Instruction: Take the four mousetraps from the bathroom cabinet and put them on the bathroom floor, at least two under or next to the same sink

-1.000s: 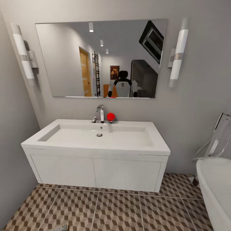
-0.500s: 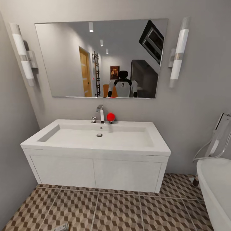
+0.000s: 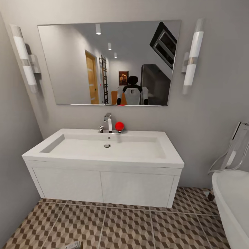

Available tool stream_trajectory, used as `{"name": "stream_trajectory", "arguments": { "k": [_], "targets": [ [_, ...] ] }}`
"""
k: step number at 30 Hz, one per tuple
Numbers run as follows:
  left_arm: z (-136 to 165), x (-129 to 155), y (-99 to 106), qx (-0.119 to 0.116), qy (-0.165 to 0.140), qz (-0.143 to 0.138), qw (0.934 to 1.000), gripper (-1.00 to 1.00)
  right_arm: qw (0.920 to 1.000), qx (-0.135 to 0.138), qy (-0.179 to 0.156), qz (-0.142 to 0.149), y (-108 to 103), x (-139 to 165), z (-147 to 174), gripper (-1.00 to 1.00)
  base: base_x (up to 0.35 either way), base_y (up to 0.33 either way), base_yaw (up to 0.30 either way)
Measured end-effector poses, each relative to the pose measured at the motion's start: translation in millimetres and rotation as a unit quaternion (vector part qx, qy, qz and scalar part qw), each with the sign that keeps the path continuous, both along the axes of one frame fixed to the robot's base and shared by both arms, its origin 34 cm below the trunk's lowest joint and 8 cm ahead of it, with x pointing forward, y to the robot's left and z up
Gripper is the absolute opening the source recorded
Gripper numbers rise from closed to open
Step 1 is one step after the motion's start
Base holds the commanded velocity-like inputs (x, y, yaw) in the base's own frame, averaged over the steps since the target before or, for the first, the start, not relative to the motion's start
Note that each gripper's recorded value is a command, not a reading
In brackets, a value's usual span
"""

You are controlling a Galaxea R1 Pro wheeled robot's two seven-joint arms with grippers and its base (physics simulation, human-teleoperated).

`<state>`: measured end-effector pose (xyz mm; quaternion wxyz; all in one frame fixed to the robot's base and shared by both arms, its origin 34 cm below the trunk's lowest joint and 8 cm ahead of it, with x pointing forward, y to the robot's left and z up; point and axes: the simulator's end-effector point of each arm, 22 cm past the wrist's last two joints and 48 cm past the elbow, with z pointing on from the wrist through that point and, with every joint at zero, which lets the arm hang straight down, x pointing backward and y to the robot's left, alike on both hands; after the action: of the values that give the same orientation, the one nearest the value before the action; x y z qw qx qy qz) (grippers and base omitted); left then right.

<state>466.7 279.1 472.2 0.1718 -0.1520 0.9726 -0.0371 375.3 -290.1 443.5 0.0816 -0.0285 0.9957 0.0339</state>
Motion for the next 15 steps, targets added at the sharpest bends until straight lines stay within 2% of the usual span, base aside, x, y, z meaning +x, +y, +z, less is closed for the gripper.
{"name": "stream_trajectory", "arguments": {
  "k": [8,15],
  "targets": [
    [-2,0,-19,-0.011,0.000,-0.006,0.9999,-1.00,1.0000,0.000,0.000,0.000,-1,0,-2,-1.00,0.000,0.000,0.000],
    [-15,-1,-24,-0.014,0.001,-0.006,0.9999,-1.00,1.0000,-0.001,0.000,0.000,-1,-1,-14,-1.00,0.000,0.000,0.000]
  ]
}}
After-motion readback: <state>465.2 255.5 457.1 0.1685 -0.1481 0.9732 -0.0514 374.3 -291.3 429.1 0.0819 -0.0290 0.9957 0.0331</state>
